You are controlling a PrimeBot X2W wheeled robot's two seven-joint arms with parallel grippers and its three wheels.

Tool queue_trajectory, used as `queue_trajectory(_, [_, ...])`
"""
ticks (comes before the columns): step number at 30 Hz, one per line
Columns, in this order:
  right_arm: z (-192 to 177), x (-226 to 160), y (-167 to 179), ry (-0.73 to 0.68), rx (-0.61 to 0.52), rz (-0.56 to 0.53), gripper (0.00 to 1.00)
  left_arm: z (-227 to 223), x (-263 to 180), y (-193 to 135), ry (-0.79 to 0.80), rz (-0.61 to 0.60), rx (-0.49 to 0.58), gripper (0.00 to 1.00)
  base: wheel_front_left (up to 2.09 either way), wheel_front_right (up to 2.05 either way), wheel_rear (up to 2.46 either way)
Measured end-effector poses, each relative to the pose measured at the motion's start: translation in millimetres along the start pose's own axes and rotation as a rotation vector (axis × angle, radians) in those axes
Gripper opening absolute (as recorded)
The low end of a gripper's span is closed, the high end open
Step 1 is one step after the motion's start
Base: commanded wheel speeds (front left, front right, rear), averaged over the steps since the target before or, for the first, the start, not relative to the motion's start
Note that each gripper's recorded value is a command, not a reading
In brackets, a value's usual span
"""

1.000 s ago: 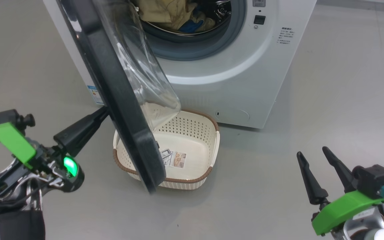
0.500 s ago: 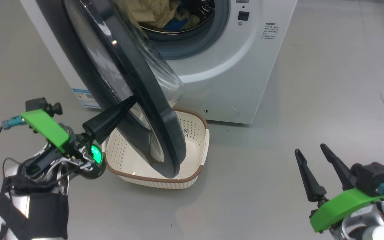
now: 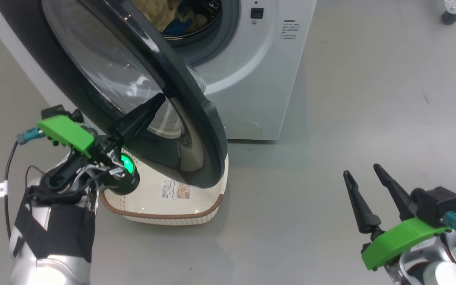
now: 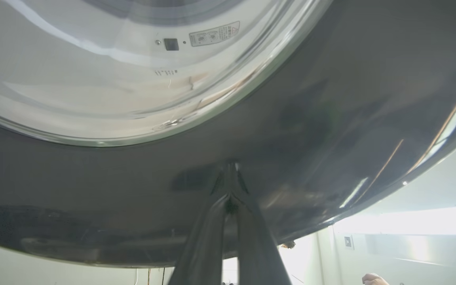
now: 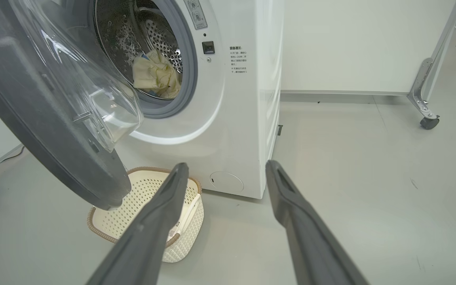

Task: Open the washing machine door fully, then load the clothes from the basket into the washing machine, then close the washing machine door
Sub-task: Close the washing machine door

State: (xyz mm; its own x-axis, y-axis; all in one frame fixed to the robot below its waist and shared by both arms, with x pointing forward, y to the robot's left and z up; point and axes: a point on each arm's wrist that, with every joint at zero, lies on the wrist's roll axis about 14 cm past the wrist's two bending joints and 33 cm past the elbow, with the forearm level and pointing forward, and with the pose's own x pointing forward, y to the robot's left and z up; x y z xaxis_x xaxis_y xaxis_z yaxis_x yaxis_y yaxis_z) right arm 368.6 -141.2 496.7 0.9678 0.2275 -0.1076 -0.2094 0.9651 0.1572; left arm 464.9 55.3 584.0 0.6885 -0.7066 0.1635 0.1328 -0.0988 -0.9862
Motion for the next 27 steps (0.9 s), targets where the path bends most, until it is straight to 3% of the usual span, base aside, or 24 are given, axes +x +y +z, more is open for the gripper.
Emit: queue_trajectory(27, [9, -13, -24, -0.067, 0.034, -0.100, 1.00, -7, 96, 8, -0.083, -0.008, -0.017, 0.00, 0.00, 0.00, 0.00])
